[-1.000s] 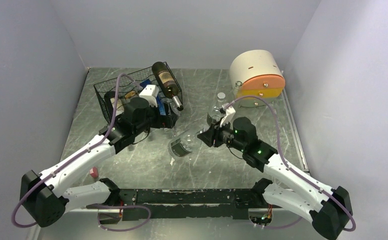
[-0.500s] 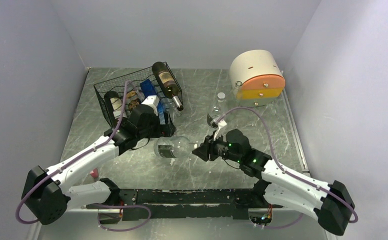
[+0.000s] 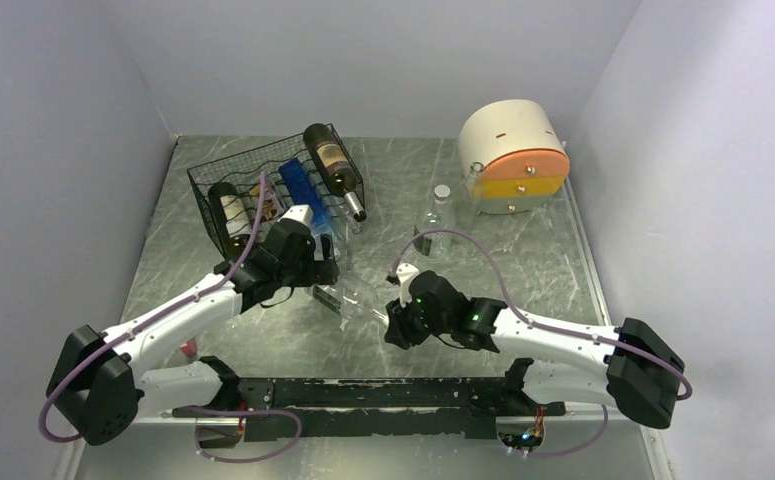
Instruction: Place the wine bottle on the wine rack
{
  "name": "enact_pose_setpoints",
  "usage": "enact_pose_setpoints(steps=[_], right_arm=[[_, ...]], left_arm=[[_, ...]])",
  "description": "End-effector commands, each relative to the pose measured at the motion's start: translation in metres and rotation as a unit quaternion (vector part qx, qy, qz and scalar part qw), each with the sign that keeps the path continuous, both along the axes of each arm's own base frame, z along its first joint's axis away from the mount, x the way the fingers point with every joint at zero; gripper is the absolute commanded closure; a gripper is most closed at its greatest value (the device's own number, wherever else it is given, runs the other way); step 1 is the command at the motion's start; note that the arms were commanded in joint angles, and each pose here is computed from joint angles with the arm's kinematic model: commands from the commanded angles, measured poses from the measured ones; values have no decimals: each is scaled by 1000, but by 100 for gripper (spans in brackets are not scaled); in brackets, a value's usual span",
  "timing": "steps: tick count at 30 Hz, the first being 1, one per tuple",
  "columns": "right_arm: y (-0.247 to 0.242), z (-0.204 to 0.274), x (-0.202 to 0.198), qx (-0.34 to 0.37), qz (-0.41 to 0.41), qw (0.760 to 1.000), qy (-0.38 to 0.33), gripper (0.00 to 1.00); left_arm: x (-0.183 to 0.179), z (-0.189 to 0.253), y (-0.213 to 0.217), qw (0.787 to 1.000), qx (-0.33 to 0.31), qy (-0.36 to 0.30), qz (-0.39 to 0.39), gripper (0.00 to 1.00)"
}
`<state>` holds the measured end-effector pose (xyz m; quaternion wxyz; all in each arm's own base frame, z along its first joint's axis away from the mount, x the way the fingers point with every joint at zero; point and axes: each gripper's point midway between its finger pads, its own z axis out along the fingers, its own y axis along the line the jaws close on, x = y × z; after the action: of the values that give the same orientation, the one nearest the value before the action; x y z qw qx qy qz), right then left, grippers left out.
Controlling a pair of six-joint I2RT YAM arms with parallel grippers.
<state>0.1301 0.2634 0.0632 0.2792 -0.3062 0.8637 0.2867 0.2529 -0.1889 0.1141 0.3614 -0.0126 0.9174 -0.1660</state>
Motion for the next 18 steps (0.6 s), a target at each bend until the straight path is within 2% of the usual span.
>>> enact_pose_setpoints(steps=[1,6,11,16,18], right_arm=[[5,8,8,-14,14,1000,-22,100],[4,0,8,-36,23,999,-16,100],[8,-9,10,-51,25,998,-7,87],[7,-17,15,-78,17,997,1,79],[8,-20,15,-85,18,996,5,73]], left_arm=[[7,-9,2,1000,2,1,8,1],[7,-21,0,1000,-8,9,5,1],[4,-29,-3,1000,-21,16,-4,0],[-3,-36,-3,999,-25,27,-11,2],[-5,-39,-3,999,-26,31,-13,3]])
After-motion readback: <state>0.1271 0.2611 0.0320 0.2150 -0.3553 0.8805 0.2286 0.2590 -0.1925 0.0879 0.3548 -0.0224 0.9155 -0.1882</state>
